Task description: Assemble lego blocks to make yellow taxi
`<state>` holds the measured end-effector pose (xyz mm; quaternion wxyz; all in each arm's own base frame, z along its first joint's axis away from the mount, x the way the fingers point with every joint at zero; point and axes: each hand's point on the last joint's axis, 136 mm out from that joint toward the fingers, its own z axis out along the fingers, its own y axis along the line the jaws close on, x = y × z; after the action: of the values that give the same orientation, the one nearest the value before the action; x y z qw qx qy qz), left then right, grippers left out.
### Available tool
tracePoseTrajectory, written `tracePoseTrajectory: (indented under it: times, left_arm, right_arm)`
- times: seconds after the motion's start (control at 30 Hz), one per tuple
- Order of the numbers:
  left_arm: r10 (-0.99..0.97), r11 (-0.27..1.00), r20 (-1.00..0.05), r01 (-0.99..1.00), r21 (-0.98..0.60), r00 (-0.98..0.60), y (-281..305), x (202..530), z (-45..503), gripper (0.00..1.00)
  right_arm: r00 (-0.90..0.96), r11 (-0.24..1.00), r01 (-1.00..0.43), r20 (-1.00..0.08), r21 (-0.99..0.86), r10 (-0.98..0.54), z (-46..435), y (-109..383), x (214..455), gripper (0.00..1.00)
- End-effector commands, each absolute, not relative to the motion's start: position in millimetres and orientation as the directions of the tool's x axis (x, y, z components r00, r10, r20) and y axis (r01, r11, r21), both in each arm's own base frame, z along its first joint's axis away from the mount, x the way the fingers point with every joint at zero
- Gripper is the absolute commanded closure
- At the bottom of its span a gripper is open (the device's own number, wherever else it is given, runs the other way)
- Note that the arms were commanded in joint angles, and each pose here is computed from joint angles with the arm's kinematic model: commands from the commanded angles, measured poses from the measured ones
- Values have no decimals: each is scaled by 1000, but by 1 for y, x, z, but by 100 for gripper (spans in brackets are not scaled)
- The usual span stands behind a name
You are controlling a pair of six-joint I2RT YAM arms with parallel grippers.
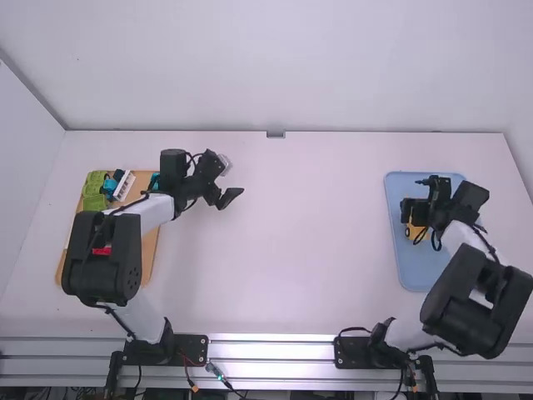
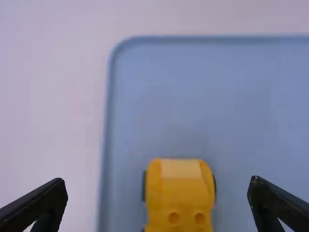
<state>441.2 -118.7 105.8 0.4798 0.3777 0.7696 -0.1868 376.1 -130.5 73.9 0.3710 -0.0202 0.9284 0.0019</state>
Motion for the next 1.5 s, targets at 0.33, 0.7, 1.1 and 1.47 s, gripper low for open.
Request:
tracePoseTrajectory:
  times: [0.33, 0.7, 1.1, 1.47]
  left_arm:
    - [362, 805, -886, 577, 141, -289, -133, 453, 190, 1]
    - [349, 808, -909, 565, 167, -230, -127, 415, 251, 1]
    - [195, 955, -904, 285, 87, -379, -44, 397, 233, 15]
    - [0, 1000, -904, 14, -7, -427, -3, 355, 209, 35]
  right_arm:
    - [-505, 941, -283, -805, -186, -311, 190, 2, 413, 1]
    - [-350, 873, -362, -820, -328, -453, 226, 95, 405, 1]
    - [-394, 959, -209, -881, -192, -263, 222, 42, 383, 15]
    - [-433, 1000, -26, -901, -17, -26, 197, 3, 340, 35]
